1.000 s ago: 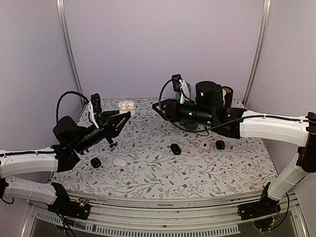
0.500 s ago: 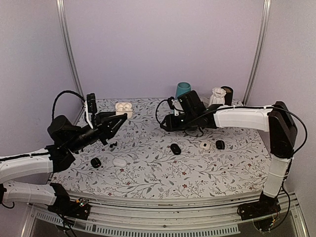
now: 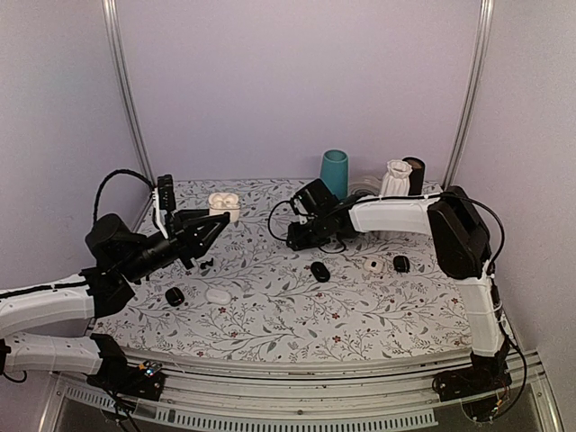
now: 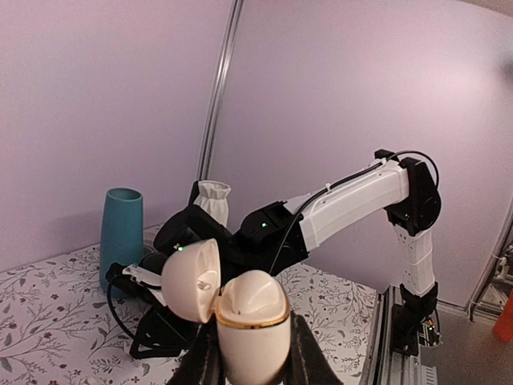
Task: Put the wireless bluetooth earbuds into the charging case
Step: Move the right earbud to the center of the board.
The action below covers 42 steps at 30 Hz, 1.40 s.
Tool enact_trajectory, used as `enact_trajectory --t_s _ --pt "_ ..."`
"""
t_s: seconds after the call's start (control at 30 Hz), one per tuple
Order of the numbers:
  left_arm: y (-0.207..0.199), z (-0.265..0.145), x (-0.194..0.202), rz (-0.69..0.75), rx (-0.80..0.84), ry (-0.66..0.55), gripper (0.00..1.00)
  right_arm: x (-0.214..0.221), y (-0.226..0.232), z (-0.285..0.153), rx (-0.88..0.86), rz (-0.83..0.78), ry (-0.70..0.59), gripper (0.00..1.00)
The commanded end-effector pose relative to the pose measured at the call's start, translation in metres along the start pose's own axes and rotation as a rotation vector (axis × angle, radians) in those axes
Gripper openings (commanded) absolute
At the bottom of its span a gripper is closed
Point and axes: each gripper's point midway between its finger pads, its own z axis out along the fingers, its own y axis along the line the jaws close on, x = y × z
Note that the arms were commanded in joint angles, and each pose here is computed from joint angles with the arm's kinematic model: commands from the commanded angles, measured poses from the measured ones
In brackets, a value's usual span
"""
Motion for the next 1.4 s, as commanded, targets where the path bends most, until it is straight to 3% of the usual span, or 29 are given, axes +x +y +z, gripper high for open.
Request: enact_trajectory --t_s 0.0,0.4,0.8,1.37 --pt "0.004 -0.003 0.001 -0.014 -0.015 0.002 0.00 -0.005 -0.026 0.020 0.106 -0.015 0.003 0.40" --pt "0.003 -0.003 0.001 -0.027 -0.011 0.006 0.00 0.004 -0.056 0.064 0.210 -0.035 0.046 0.40" --pt "0.006 -0.002 0.002 -0.026 -0.027 0.013 0.00 0.022 -0.053 0.064 0.271 -0.094 0.085 0.35" --pt "0.010 0.000 0.002 -0.026 -0.042 0.015 0.00 0.036 -0.031 0.050 0.241 -0.179 0.089 0.11"
